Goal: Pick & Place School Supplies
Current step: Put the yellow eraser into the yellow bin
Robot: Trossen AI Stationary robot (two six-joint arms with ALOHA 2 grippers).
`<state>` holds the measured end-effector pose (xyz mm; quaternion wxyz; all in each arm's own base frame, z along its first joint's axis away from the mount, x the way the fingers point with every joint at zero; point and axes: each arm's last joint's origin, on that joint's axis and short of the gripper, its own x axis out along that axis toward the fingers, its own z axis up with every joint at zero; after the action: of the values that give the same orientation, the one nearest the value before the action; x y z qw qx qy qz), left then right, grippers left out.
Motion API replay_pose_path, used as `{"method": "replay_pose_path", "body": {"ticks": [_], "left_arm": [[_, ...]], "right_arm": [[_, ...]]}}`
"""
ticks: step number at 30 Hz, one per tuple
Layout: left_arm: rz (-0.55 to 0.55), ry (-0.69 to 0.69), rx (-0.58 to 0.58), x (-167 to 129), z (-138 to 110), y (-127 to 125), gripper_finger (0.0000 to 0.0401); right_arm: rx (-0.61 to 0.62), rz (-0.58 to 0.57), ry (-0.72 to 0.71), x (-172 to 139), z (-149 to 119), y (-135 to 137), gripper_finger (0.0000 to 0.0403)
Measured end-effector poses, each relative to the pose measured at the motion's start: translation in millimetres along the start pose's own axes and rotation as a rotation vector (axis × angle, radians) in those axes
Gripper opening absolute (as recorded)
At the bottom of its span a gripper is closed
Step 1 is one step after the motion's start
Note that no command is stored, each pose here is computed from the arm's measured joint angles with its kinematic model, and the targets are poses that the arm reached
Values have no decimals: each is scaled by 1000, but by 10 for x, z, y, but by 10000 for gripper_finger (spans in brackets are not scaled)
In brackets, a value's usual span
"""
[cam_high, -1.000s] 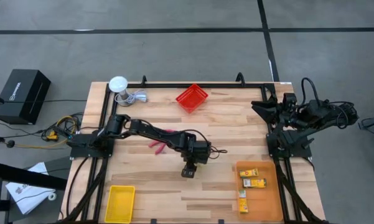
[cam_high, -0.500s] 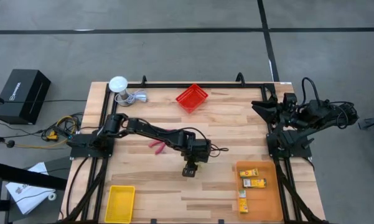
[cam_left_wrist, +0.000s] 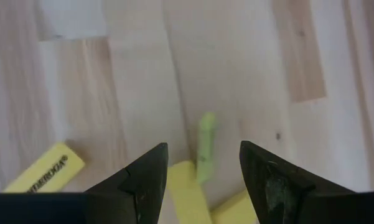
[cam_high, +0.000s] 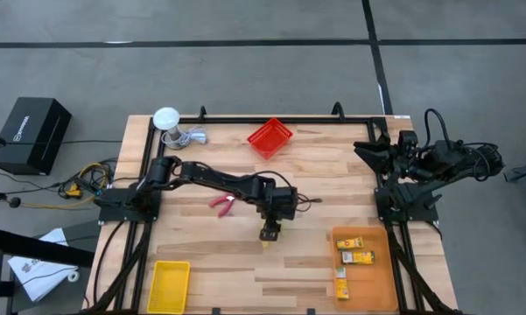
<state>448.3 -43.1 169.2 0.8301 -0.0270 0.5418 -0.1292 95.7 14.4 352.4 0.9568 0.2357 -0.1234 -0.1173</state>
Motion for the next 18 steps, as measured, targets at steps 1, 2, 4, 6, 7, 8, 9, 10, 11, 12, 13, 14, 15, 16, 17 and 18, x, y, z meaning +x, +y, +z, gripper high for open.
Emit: {"method": "replay_pose_path", "body": {"ticks": [1,2,4,6,7,8,9,10,11,12,13,14,15,16,17,18], "left_arm": [[-7,7,-5,7,-10,16,195],[-14,9,-9,11,-18,31,195],[-22,-4,-6,39,-8,37,195],[-35,10,-5,54,-22,16,195],[-47,8,-2,57,-20,3,195],[-52,4,1,60,-15,-13,195],[-52,3,4,62,-13,-26,195],[-54,4,7,64,-14,-36,195],[-54,5,9,66,-14,-48,195],[-54,4,9,67,-13,-49,195],[-54,0,10,67,-9,-49,195],[-54,-1,10,67,-7,-49,195],[-54,-1,10,66,-8,-47,195],[-54,-2,10,66,-7,-46,195],[-53,-4,9,64,-6,-38,195],[-53,-5,7,72,-5,-28,195]], "right_arm": [[1,0,0,0,0,0,127],[1,0,-1,0,1,0,127],[3,1,-3,0,3,1,127],[7,3,-8,0,9,3,127],[7,4,-9,0,11,4,127],[7,3,-8,0,10,4,127],[7,3,-8,0,10,4,127],[7,3,-8,0,10,4,127],[7,3,-8,0,10,4,127],[7,3,-8,0,10,4,127],[7,3,-8,0,10,4,127],[7,3,-8,0,10,4,127],[7,3,-8,0,10,4,127],[7,3,-8,0,10,4,127],[7,3,-8,0,10,4,127],[7,3,-8,0,10,4,127]]}}
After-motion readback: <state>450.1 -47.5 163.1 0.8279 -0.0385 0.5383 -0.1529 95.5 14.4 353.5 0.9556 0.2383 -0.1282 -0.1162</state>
